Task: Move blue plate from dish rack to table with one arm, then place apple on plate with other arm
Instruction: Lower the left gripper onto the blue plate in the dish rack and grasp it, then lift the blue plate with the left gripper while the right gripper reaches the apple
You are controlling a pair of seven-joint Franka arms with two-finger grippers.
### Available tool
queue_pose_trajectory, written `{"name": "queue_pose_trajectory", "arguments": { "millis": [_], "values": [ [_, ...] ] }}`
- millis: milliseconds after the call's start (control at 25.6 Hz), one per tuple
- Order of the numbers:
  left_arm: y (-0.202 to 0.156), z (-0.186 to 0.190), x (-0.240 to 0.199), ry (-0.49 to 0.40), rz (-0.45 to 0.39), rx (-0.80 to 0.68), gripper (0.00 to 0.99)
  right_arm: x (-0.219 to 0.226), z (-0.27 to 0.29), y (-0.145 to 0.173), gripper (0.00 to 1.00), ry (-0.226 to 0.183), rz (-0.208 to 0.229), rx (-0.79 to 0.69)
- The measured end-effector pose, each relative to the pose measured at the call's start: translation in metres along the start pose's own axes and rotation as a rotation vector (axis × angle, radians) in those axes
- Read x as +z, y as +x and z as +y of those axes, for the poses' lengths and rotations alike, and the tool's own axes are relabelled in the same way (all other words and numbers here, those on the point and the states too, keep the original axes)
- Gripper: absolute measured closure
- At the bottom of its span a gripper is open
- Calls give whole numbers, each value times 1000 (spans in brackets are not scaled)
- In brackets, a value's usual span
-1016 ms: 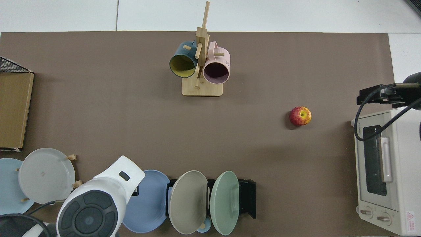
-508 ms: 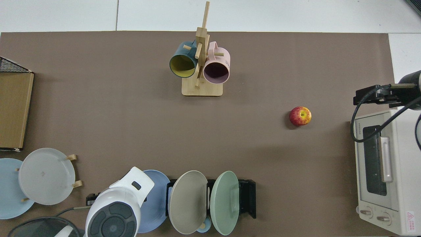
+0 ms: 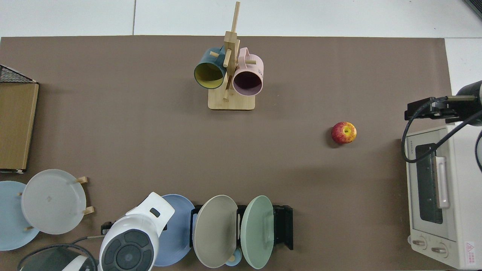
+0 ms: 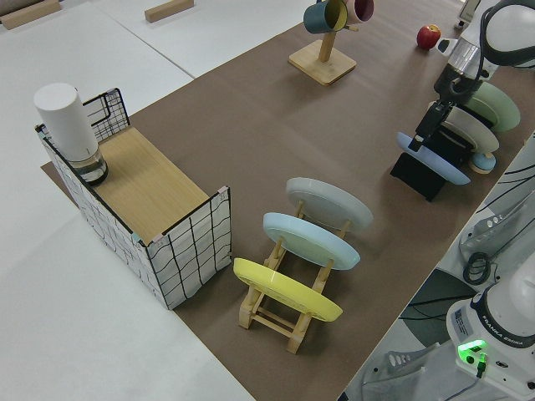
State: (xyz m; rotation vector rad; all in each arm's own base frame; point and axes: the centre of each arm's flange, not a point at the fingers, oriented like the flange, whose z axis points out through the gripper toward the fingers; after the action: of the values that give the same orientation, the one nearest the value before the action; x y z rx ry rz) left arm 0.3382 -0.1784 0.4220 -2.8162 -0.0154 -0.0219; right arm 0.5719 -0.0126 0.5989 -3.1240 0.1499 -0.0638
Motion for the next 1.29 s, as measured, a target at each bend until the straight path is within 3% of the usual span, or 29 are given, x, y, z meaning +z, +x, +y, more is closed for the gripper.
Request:
{"name": "queue_pose_trajectory", "arguments": {
  "millis": [78,156,274,782,860,938,1016,1134,1290],
  "values": [
    [-1,0,2,1,-3,1,286,0,0,0,0,0,0,0],
    [-1,0,4,3,-6,1,286,0,0,0,0,0,0,0],
    [-1,-1,5,3,-9,1,476,0,0,0,0,0,0,0],
    [-4,0,9,-10,-26,-6,467,0,0,0,0,0,0,0],
    [-4,1,9,-9,-27,-4,507,0,0,0,0,0,0,0],
    [-4,1,10,-8,-28,-2,678,0,0,0,0,-1,0,1],
    [-4,1,10,-8,-29,0,683,0,3,0,0,-2,0,4],
    [-4,1,10,-8,-29,4,797,3,4,0,0,-2,-1,6],
    [-5,1,11,-5,-34,7,863,29,-3,6,0,2,37,-5]
  ]
}}
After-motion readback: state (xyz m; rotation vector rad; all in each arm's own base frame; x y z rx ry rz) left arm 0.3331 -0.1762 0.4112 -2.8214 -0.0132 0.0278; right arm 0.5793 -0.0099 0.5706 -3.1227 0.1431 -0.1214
